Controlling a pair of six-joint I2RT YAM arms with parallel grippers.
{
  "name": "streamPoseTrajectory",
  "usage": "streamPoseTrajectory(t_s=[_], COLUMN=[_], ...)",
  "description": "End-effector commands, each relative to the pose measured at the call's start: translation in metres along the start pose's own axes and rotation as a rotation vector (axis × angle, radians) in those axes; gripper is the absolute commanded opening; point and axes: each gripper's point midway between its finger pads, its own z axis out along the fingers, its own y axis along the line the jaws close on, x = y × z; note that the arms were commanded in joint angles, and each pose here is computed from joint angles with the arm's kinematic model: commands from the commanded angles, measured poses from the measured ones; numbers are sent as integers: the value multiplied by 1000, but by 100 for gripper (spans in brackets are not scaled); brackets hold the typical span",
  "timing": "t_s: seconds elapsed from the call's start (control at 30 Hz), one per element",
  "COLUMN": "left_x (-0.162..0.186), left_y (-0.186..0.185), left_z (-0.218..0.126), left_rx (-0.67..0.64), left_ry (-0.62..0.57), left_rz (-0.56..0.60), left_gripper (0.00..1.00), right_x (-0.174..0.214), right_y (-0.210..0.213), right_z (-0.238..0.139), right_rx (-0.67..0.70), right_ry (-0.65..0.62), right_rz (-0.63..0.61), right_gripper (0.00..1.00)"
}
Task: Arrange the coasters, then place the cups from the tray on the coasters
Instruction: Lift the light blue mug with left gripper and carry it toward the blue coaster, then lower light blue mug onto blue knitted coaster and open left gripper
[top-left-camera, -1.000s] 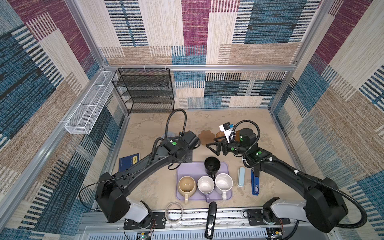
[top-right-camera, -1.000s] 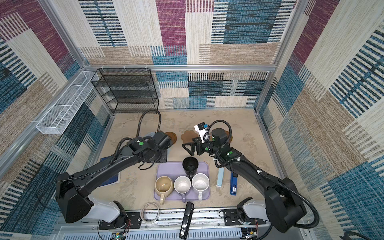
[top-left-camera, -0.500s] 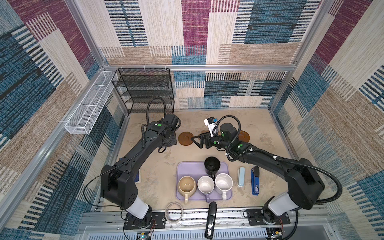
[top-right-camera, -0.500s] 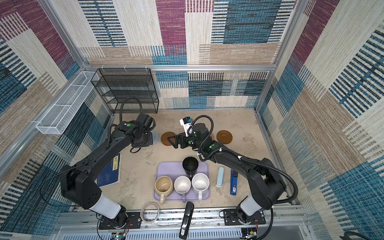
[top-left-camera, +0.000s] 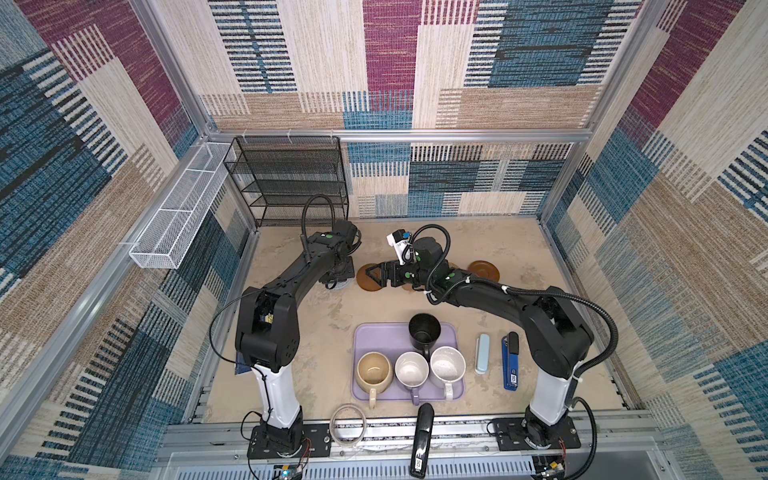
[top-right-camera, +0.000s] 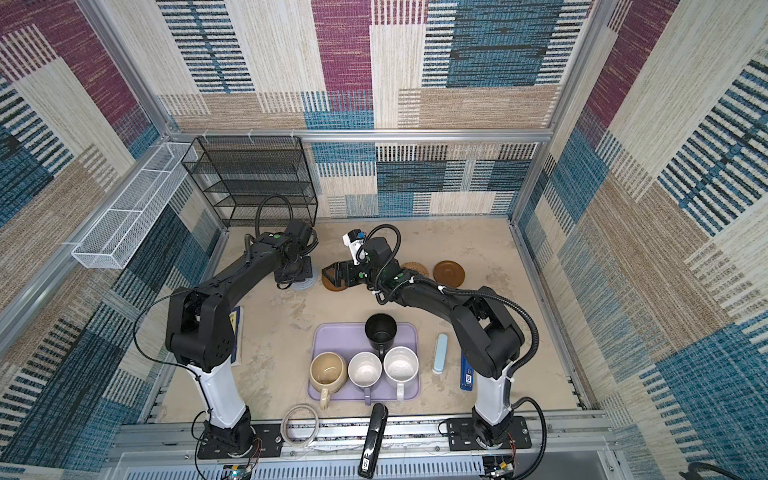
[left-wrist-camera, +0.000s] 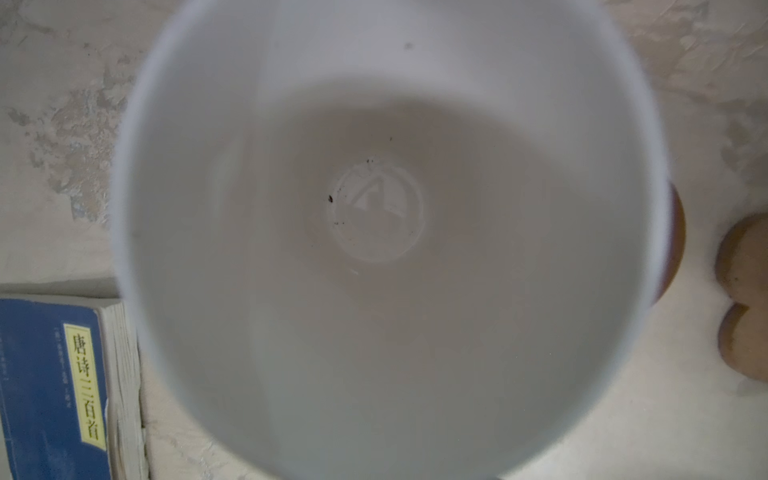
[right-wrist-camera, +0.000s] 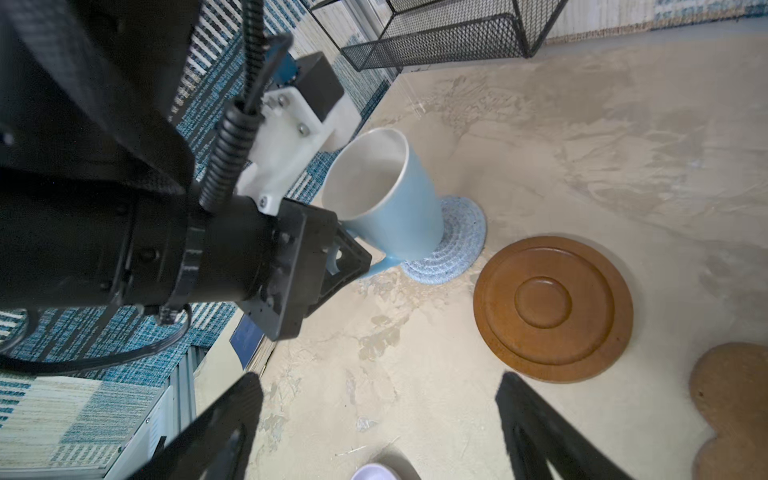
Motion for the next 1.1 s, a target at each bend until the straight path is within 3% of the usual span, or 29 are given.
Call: streamPoseTrajectory(t_s=[0.0,0.57,0.6,0.8,0.93,1.07], left_x=[-24,3,4,6,0,0], left_y=[-4,3,1,5,11,13], left_z=[3,39,40,31,18,2], left_rx=[10,30,50,56,44,65], left_ry=[-72,8,15,8,-17,-39], left_rz=[16,-17,-17,-39,-43,-36], left_gripper=[0,0,3,49,65,74], right_x=[-3,-3,-2,-5,-9,-8], right_y=[2,-6,-6,-3,-3,-5], right_z=[5,3,3,-3,-9,-20], right_rx=[-12,32,32,42,69,112], right_ry=[2,-6,-5,-7,-10,-4], right_rz=[-14,-16,-17,-26,-40,-55], right_gripper=[91,91,91,91,91,92])
